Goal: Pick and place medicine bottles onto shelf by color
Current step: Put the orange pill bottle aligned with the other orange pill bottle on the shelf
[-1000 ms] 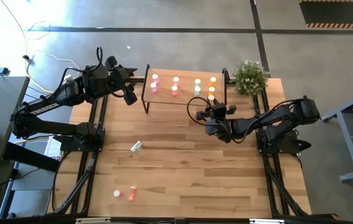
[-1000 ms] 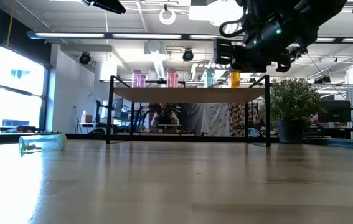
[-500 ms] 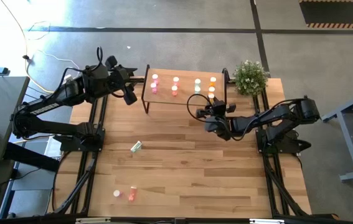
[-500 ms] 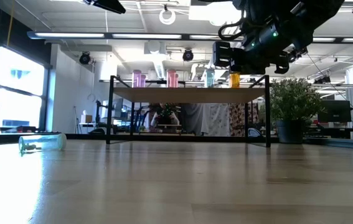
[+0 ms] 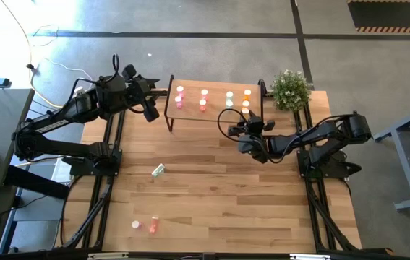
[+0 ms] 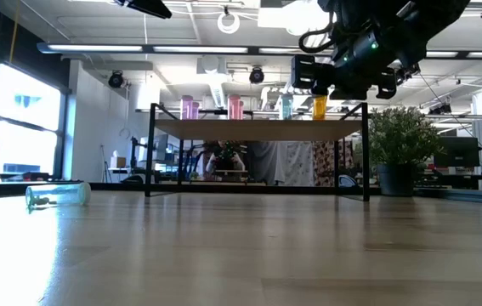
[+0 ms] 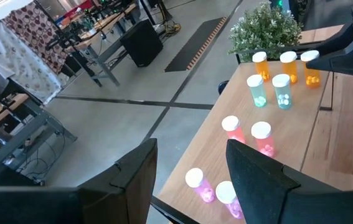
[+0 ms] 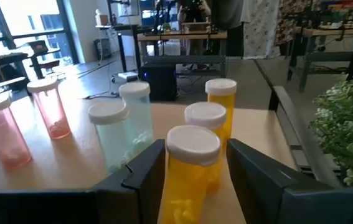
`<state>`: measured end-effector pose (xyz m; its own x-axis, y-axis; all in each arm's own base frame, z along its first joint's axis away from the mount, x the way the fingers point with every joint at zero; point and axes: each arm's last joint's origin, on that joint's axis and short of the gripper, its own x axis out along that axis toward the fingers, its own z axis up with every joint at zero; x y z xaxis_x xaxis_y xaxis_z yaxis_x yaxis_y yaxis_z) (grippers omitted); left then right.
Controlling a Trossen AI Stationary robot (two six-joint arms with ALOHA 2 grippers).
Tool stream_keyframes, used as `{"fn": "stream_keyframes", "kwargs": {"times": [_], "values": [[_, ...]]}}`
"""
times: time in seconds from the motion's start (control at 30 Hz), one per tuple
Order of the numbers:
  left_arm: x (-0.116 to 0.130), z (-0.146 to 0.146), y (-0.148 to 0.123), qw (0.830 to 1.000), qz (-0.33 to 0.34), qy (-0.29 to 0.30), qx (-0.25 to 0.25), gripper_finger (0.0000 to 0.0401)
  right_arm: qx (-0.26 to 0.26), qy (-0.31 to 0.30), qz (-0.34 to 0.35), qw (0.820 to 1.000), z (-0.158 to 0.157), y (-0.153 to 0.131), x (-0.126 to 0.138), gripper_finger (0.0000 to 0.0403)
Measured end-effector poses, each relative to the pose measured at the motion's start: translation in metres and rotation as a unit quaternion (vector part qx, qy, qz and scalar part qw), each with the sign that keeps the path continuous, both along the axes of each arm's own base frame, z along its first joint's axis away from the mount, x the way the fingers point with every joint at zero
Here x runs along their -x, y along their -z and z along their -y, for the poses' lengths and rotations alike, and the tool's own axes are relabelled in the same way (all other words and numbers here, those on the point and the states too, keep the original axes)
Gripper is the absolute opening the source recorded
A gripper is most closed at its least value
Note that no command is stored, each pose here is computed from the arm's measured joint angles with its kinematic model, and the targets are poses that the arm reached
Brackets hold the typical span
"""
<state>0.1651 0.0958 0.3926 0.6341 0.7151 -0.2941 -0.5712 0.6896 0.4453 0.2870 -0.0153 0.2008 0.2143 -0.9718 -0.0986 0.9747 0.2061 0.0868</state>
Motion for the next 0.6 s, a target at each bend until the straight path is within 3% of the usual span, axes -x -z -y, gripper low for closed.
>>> {"fn": "stream_keyframes", "kwargs": {"times": [0.6], "values": [[0.0000,0.0000,0.0000,1.000,0.000,0.000,0.000,0.0184,0.003,0.007,0.021,1.000,0.0000,-0.0036,-0.0015,0.0205]]}}
